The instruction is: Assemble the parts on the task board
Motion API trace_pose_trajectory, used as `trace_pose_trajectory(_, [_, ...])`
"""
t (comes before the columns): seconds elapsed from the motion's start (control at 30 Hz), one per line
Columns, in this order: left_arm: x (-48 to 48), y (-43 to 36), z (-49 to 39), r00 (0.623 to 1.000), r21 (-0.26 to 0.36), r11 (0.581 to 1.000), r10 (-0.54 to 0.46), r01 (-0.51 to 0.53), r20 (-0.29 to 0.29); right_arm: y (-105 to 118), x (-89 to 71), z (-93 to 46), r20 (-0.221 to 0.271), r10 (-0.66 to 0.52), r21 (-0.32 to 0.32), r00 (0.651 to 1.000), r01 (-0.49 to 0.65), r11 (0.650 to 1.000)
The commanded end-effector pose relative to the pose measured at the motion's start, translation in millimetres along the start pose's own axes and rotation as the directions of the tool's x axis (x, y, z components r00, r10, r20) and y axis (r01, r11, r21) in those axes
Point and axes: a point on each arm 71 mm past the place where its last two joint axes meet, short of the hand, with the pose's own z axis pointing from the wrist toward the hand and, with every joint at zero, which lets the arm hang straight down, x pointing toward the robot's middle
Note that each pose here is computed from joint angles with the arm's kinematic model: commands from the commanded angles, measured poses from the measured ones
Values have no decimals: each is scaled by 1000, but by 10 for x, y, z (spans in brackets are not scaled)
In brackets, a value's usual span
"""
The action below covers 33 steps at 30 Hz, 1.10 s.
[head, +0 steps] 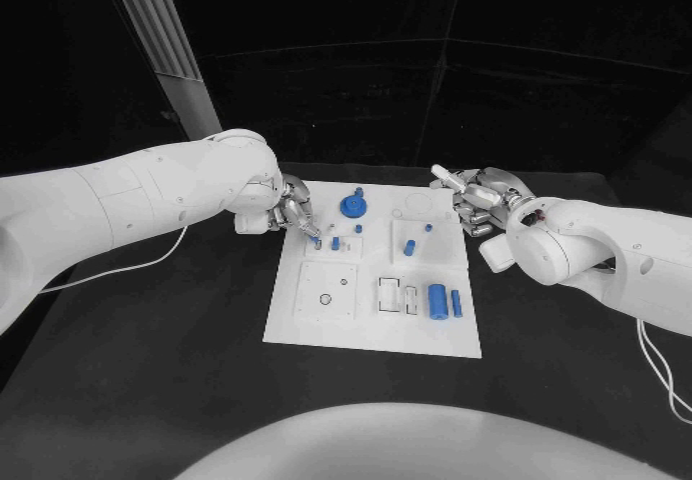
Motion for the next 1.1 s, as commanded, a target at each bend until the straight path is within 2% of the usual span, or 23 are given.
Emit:
trace_pose_trajectory(0.03, [-2, 1, 3, 1000, -12, 1000, 11, -11, 0, 21, 10, 0, -6, -3, -12, 1000, 3, 1000])
trace_pose_trajectory(1.1, [58, -17, 37, 999, -26, 999, 25, -26, -31, 24, 19, -3, -6, -2, -11, 1000, 2, 1000])
